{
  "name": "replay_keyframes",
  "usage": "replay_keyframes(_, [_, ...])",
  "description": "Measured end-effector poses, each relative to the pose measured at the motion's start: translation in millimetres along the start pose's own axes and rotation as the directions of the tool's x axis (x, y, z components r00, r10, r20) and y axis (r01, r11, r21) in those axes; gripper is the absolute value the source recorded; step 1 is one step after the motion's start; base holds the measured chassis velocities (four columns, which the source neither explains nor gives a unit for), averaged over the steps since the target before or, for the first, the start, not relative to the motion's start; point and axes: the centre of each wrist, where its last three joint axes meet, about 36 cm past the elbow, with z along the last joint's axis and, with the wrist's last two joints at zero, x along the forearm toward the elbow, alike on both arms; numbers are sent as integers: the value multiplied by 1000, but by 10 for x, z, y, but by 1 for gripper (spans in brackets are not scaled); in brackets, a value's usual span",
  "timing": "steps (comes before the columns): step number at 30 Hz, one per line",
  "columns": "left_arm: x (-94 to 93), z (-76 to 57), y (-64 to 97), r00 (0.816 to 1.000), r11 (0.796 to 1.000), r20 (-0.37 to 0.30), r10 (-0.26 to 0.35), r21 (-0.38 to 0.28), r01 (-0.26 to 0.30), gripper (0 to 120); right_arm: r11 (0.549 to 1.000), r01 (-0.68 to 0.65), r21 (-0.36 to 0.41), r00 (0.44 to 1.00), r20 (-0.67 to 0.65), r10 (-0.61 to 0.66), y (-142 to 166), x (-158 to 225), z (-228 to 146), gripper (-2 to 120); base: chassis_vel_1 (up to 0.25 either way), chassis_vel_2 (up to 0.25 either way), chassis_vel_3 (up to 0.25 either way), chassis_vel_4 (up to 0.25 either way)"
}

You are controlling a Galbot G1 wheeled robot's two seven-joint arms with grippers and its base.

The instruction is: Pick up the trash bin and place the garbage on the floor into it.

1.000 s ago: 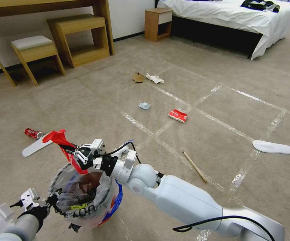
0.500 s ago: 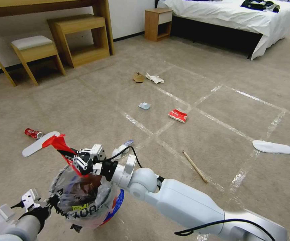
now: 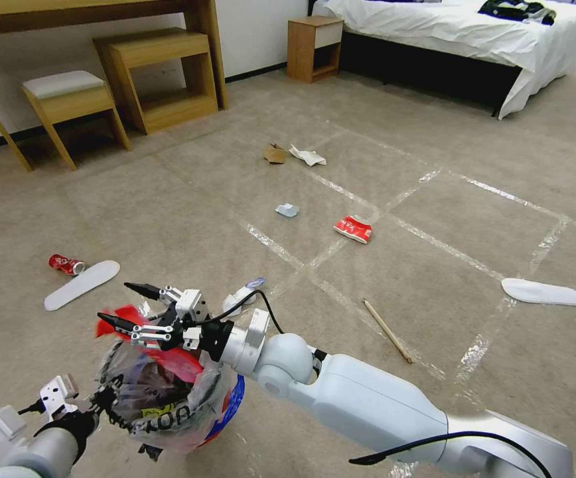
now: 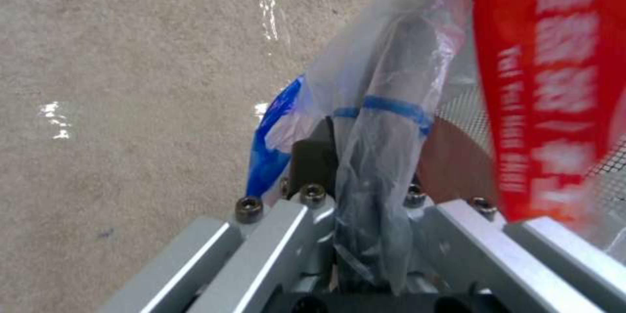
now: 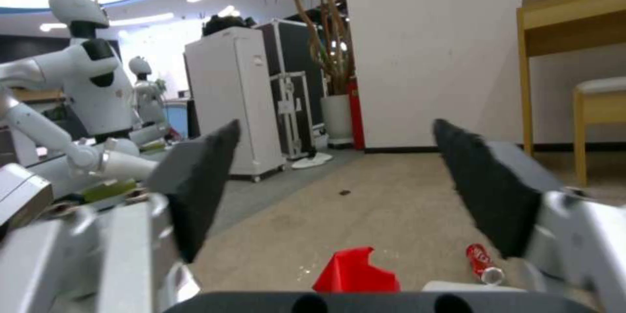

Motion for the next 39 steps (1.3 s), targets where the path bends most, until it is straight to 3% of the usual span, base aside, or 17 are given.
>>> replay_keyframes(7, [0, -7, -7, 1000, 1000, 3, -2, 5, 2, 0, 1000, -10, 5, 1000, -5, 10, -2, -6, -8, 99, 0, 0, 0, 0])
replay_keyframes(20, [35, -22, -4, 1000, 1000, 4, -8, 10, 8, 0, 999, -33, 21, 999, -3, 33, 1, -32, -68, 100, 0, 0, 0, 0])
replay_keyframes(28, [56, -36, 4, 1000, 1000, 5, -11, 11, 11, 0, 982, -160, 101, 986, 68, 153, -207, -31, -503, 100, 0, 0, 0, 0])
replay_keyframes(31, [90, -64, 44, 1000, 1000, 6, -23, 5, 23, 0, 932, -307, 193, 945, 182, 273, -602, 221, -1079, 100, 0, 0, 0, 0])
replay_keyframes(32, [90, -64, 44, 1000, 1000, 6, -23, 5, 23, 0, 932, -307, 193, 945, 182, 273, -602, 221, -1079, 100, 0, 0, 0, 0])
replay_keyframes(35, [157, -92, 68, 999, 999, 15, -32, 3, 32, 0, 853, -450, 264, 887, 242, 393, -831, 465, -1420, 100, 0, 0, 0, 0])
replay_keyframes(36, [157, -92, 68, 999, 999, 15, -32, 3, 32, 0, 853, -450, 264, 887, 242, 393, -831, 465, -1420, 100, 0, 0, 0, 0])
replay_keyframes(37, [172, -108, 71, 999, 999, 19, -32, 2, 32, 0, 788, -539, 298, 839, 273, 471, -927, 665, -1599, 100, 0, 0, 0, 0])
replay_keyframes(39, [171, -121, 67, 999, 1000, 21, -29, -2, 29, 0, 719, -614, 324, 788, 303, 536, -1006, 916, -1758, 100, 0, 0, 0, 0])
